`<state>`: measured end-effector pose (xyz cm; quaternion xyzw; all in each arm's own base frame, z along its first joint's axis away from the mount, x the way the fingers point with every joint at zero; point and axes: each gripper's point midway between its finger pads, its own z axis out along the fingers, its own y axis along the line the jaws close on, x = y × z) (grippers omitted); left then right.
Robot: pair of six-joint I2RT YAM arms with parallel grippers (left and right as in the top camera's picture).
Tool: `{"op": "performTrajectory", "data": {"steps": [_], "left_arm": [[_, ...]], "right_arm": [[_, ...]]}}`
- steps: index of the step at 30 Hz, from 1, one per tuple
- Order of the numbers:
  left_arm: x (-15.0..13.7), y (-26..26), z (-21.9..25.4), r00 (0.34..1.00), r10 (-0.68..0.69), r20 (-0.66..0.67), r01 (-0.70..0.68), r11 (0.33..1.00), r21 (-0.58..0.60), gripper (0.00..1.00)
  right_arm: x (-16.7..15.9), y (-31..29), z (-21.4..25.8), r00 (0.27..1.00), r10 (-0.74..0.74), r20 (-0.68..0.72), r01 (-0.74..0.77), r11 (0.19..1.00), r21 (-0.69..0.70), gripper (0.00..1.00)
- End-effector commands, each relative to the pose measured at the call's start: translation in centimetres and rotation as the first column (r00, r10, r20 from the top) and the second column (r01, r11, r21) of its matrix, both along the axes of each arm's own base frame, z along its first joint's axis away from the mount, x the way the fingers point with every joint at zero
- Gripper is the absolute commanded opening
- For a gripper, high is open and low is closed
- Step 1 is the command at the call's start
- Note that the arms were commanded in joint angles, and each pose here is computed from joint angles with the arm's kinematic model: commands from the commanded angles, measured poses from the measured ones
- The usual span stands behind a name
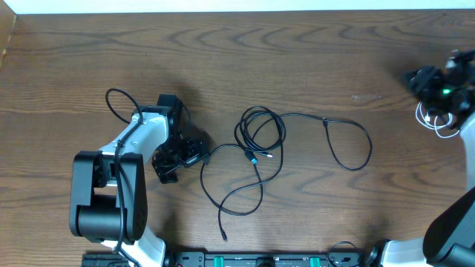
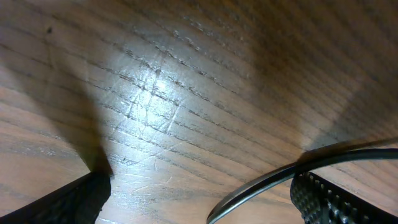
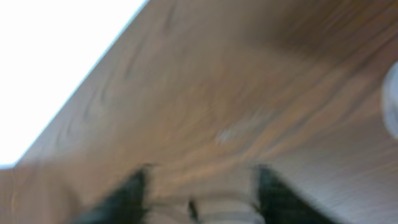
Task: Untangle cables
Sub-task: 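Move the right gripper left to the black cable bundle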
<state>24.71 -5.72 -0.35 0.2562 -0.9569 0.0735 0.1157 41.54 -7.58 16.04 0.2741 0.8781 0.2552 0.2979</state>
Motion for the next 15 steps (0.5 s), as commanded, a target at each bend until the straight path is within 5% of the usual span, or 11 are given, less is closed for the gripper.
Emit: {"op": "performTrajectory", "data": {"steps": [1,2,8,15], "left_arm": [[-0.2,0.6,-0.9,1.000,-0.030,-0.007,0.030,0.999,0.029,0.98],[-0.2,0.6,-0.9,1.000,-0.030,-0.007,0.030,0.999,0.029,0.98],[-0.2,0.6,-0.9,1.000,-0.030,-0.007,0.030,0.999,0.029,0.98],[-0.2,0.6,-0.9,1.000,-0.030,-0.007,0.030,0.999,0.029,0.98]], "right_arm": [[-0.5,4.4,-0.6,0.994,0.107,-0.036,-0.105,0.993,0.062,0.08],[-0.8,5.5,-0.9,0.990,0.131,-0.052,-0.128,0.989,0.069,0.01],[-2.4,13.1,-2.7,0.935,0.342,-0.092,-0.338,0.939,0.058,0.01],[-4.4,22.1,-4.5,0.841,0.530,-0.109,-0.537,0.842,-0.048,0.38]]}}
